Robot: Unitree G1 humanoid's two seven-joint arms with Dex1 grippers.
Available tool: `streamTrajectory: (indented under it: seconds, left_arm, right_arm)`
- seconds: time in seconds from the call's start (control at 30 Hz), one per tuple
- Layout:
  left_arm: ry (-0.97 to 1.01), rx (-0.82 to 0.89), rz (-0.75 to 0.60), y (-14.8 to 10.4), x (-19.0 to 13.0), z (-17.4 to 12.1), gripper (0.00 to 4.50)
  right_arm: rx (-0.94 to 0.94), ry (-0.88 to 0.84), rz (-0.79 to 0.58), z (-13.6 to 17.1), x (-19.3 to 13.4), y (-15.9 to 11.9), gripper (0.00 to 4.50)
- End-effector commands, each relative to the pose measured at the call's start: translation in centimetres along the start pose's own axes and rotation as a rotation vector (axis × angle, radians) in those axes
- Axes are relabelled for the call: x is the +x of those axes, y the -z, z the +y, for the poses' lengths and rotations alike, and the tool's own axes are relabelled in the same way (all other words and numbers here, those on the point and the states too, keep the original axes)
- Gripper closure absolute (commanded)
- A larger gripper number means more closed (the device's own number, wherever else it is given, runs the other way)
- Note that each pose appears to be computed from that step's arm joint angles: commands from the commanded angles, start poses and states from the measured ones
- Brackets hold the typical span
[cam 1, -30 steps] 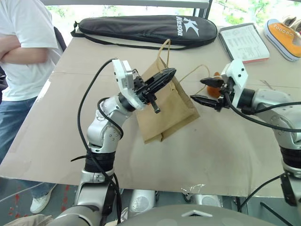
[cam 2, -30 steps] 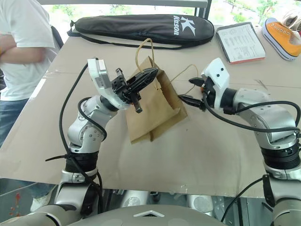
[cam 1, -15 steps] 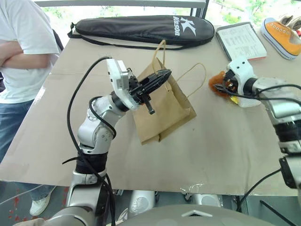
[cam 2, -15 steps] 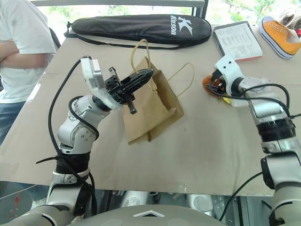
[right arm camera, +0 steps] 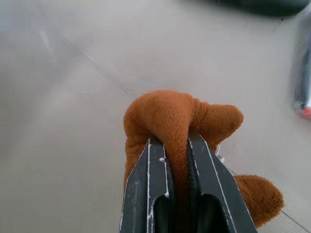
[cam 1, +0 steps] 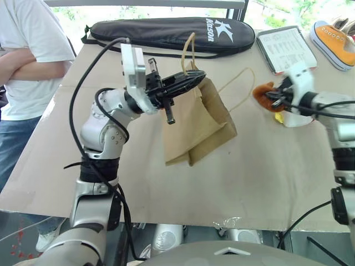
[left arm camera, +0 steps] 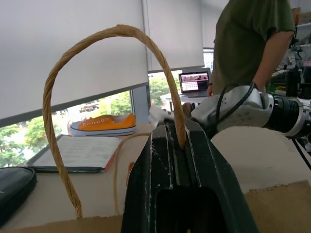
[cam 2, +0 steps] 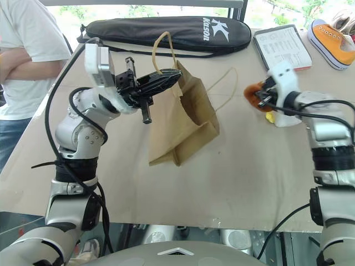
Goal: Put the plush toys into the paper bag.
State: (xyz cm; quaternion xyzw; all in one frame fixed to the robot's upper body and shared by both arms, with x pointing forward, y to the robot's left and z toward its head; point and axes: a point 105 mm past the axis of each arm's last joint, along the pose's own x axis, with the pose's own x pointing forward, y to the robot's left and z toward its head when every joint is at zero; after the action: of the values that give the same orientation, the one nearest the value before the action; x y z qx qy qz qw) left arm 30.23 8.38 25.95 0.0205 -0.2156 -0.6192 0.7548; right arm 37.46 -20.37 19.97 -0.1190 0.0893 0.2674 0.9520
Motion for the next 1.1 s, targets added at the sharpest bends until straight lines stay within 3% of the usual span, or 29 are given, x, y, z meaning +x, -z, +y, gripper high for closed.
streamTrajectory:
  seconds: [0.03, 0.17, 0.27, 0.47, 0.67, 0.83, 1.1]
  left_arm:
    - [0.069, 0.039, -0.034, -0.6, 1.1, -0.2, 4.50]
    - [0.131, 0.016, -0.034, 0.6, 2.0, -0.5, 4.50]
    - [0.148, 0.012, -0.035, 1.1, 2.2, -0.6, 4.50]
    - [0.139, 0.010, -0.054, 1.3, 2.7, -0.8, 4.50]
    - [0.058, 0.001, -0.069, 1.5, 2.7, -0.7, 4.50]
    - [0.015, -0.001, -0.071, 1.5, 2.6, -0.8, 4.50]
    - [0.003, -0.001, -0.045, 2.1, 2.1, -1.8, 4.50]
  right_arm:
    - [0.037, 0.033, -0.252, 0.2, -4.3, -5.5, 4.47]
    - [0.162, 0.006, -0.531, 2.6, -7.7, -10.5, 4.47]
    - [0.219, -0.067, -0.565, 5.3, -6.6, -11.4, 4.47]
    - [0.264, -0.203, -0.421, 10.5, -2.3, -8.2, 4.47]
    - [0.238, -0.369, -0.265, 14.1, -0.3, -4.5, 4.47]
    - [0.109, -0.511, -0.138, 16.7, 0.6, -2.2, 4.47]
    - [-0.090, -0.799, -0.045, 20.2, 2.8, 0.2, 4.47]
